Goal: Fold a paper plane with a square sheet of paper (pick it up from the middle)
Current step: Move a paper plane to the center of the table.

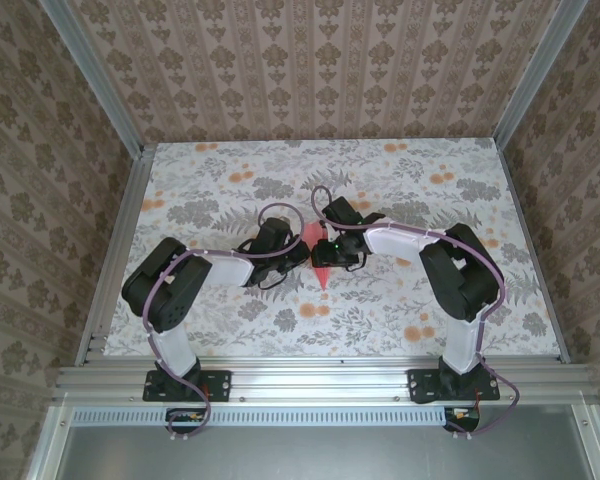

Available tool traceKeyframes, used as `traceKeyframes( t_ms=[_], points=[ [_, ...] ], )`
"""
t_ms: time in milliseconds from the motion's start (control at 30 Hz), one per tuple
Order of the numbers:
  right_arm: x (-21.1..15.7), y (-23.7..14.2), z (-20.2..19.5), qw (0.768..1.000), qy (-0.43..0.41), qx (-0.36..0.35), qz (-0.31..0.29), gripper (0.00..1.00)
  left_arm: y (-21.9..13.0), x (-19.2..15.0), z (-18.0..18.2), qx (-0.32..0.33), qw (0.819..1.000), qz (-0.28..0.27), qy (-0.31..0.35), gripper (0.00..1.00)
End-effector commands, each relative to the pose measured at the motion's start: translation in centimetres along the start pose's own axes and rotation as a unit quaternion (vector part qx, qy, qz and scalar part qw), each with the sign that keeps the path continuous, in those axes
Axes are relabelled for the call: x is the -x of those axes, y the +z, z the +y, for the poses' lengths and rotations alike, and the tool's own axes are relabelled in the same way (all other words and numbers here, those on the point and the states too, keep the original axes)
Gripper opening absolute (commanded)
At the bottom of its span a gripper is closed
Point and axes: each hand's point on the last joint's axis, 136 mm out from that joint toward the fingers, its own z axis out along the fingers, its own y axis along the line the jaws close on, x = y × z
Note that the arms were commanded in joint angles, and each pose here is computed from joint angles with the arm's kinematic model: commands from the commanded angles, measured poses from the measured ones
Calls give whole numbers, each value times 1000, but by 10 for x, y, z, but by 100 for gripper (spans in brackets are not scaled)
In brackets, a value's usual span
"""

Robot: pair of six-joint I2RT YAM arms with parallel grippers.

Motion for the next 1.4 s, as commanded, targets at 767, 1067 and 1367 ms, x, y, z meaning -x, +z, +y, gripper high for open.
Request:
traceKeyframes(
  t_ms=[767,1067,1367],
  points=[
    [-8,10,10,999,-30,35,11,46,-1,-1,-1,-24,999,5,-28,0],
    [-4,6,7,999,-27,21,0,33,-3,0,-2,-42,998,9,-46,0],
    [-7,-3,26,995,-46,82,-15,49,0,-2,4,-44,997,20,-58,0]
  ],
)
